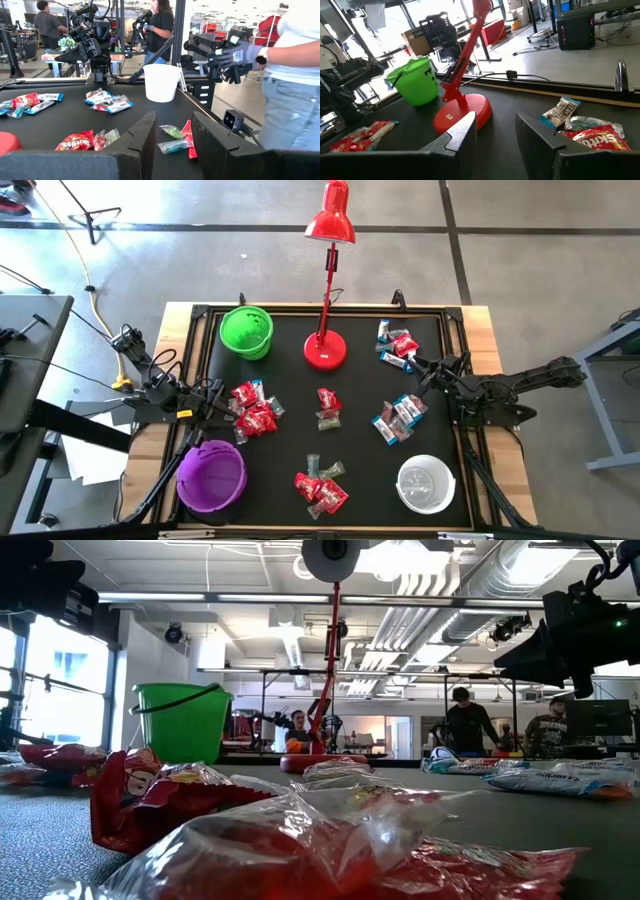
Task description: Sort candy
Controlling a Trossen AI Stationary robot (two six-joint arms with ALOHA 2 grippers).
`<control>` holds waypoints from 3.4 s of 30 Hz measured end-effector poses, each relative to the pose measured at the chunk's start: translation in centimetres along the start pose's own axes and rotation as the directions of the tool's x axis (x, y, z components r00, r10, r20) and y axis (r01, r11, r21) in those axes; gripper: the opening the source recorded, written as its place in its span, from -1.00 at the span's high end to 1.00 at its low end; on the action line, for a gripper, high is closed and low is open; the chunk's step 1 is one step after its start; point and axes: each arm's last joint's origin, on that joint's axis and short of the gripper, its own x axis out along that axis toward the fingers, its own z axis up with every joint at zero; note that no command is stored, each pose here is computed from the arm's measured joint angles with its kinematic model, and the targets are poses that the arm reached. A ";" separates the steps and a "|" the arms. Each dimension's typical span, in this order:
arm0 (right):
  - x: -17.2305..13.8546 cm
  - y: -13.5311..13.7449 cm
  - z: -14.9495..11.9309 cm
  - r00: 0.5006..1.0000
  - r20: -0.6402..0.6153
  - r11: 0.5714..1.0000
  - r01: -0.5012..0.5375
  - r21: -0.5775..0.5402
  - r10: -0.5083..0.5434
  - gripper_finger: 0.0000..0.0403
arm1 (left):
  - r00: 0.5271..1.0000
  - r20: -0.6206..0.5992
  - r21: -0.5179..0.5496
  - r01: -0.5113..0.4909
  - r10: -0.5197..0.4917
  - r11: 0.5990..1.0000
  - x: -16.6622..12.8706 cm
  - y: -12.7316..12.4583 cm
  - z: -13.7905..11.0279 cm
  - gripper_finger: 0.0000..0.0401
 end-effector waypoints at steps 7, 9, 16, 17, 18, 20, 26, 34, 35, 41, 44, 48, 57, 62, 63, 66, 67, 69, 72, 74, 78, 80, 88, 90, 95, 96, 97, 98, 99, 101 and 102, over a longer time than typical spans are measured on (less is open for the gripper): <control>0.0 0.0 0.0 1.000 0.006 1.000 0.011 0.000 -0.011 0.35 | 1.000 0.000 0.000 0.000 0.000 1.000 0.0 0.0 0.0 0.47; 0.0 -0.1 0.0 1.000 0.013 1.000 0.025 -0.001 -0.025 0.35 | 1.000 0.000 0.000 0.000 0.000 1.000 0.0 0.0 0.0 0.47; 0.0 -0.3 0.2 0.992 0.059 0.993 0.112 0.023 -0.113 0.35 | 1.000 0.000 0.000 0.000 0.000 1.000 0.0 0.0 0.0 0.47; 0.0 -0.3 0.2 0.992 0.060 0.993 0.112 0.037 -0.115 0.35 | 1.000 0.000 0.000 0.000 0.000 1.000 0.0 0.0 0.0 0.47; 0.0 -0.3 0.2 0.991 0.061 0.992 0.113 0.048 -0.116 0.35 | 1.000 0.000 0.000 0.000 0.000 1.000 0.0 0.0 0.0 0.47; 0.0 -0.3 0.2 0.991 0.064 0.993 0.111 0.050 -0.114 0.35 | 1.000 0.000 0.000 0.000 0.000 1.000 0.0 0.0 0.0 0.47; 0.0 -0.2 0.6 0.991 0.083 0.993 0.100 0.069 -0.105 0.35 | 1.000 0.000 0.000 0.000 0.000 1.000 0.0 0.0 0.0 0.47; 0.0 0.3 0.9 0.997 0.073 0.974 -0.006 0.226 -0.011 0.35 | 1.000 0.000 0.000 0.000 0.000 1.000 0.0 0.0 0.0 0.47; 0.0 0.4 0.9 0.998 0.065 0.973 -0.030 0.229 0.016 0.35 | 1.000 0.000 0.000 0.000 0.000 1.000 0.0 0.0 0.0 0.47; -0.1 0.9 1.5 0.990 0.084 0.971 -0.126 0.205 0.111 0.35 | 1.000 0.000 0.000 0.000 0.000 1.000 0.0 0.0 0.0 0.47; -0.2 1.1 1.8 0.983 0.098 0.965 -0.174 0.196 0.158 0.35 | 1.000 0.000 0.000 0.000 0.000 1.000 0.0 0.0 0.0 0.47; -0.2 1.3 2.0 0.974 0.099 0.953 -0.220 0.207 0.203 0.35 | 1.000 0.000 0.000 0.000 0.000 1.000 0.0 0.0 0.0 0.47; -0.7 2.2 3.3 0.906 0.083 0.880 -0.422 0.220 0.414 0.35 | 1.000 0.000 0.000 0.001 -0.001 1.000 0.0 0.0 0.0 0.47; -1.4 2.9 7.0 0.906 0.094 0.896 -0.423 0.138 0.413 0.35 | 1.000 0.000 0.000 0.000 0.000 1.000 0.0 0.0 0.0 0.47; -1.6 3.0 7.9 0.906 0.102 0.900 -0.420 0.113 0.410 0.35 | 1.000 0.000 0.000 0.000 0.000 1.000 0.0 0.0 0.0 0.47; -2.3 3.2 10.8 0.912 0.137 0.918 -0.396 0.041 0.387 0.35 | 1.000 0.000 0.000 0.000 0.000 1.000 0.0 0.0 0.0 0.47; -2.6 3.3 11.7 0.913 0.150 0.922 -0.386 0.022 0.379 0.35 | 1.000 0.000 0.000 0.000 0.000 1.000 0.0 0.0 0.0 0.47; -3.1 3.3 13.4 0.914 0.174 0.929 -0.371 -0.007 0.367 0.35 | 1.000 0.000 0.000 0.000 0.000 1.000 0.0 0.0 0.0 0.47; -3.6 3.3 15.1 0.918 0.190 0.937 -0.349 -0.021 0.347 0.35 | 1.000 0.000 0.000 0.001 -0.001 1.000 0.0 0.0 0.0 0.47; -3.7 3.3 15.7 0.923 0.190 0.941 -0.339 -0.015 0.335 0.35 | 1.000 0.000 0.000 0.000 0.000 1.000 0.0 0.0 0.0 0.47; -3.9 3.3 16.2 0.922 0.192 0.937 -0.347 0.023 0.337 0.35 | 1.000 0.000 0.000 0.000 0.000 1.000 0.0 0.0 0.0 0.47; -3.9 3.3 16.1 0.922 0.188 0.935 -0.351 0.037 0.339 0.35 | 1.000 0.000 0.000 0.000 0.000 1.000 0.0 0.0 0.0 0.47; -3.6 3.6 15.7 0.929 0.151 0.928 -0.355 0.109 0.338 0.35 | 0.997 0.002 0.057 -0.077 0.077 0.995 0.0 0.2 0.0 0.47; -3.4 3.8 15.6 0.931 0.142 0.927 -0.353 0.123 0.336 0.35 | 0.993 0.004 0.092 -0.116 0.116 0.989 0.0 0.3 0.0 0.47; -2.8 4.5 15.1 0.938 0.108 0.928 -0.342 0.149 0.328 0.35 | 0.971 0.063 0.051 -0.233 0.230 0.971 -0.1 0.7 0.7 0.47; -2.7 4.7 15.0 0.942 0.101 0.931 -0.332 0.148 0.320 0.35 | 0.964 0.080 0.032 -0.255 0.252 0.966 -0.1 0.7 0.9 0.47; -2.5 4.8 14.9 0.946 0.093 0.936 -0.322 0.146 0.311 0.35 | 0.956 0.096 0.012 -0.278 0.276 0.960 -0.2 0.8 1.1 0.47; -2.3 5.0 14.7 0.950 0.086 0.940 -0.310 0.144 0.300 0.35 | 0.948 0.110 -0.003 -0.301 0.300 0.953 -0.2 0.9 1.3 0.47; -2.1 5.2 14.6 0.956 0.080 0.946 -0.292 0.140 0.283 0.35 | 0.939 0.120 -0.006 -0.325 0.324 0.946 -0.3 1.0 1.5 0.47; -1.7 5.6 14.2 0.965 0.064 0.955 -0.262 0.138 0.255 0.35 | 0.919 0.137 -0.002 -0.373 0.370 0.928 -0.4 1.1 1.8 0.47; -1.5 5.8 14.0 0.967 0.055 0.957 -0.254 0.137 0.249 0.35 | 0.911 0.146 -0.010 -0.389 0.386 0.921 -0.4 1.2 1.9 0.47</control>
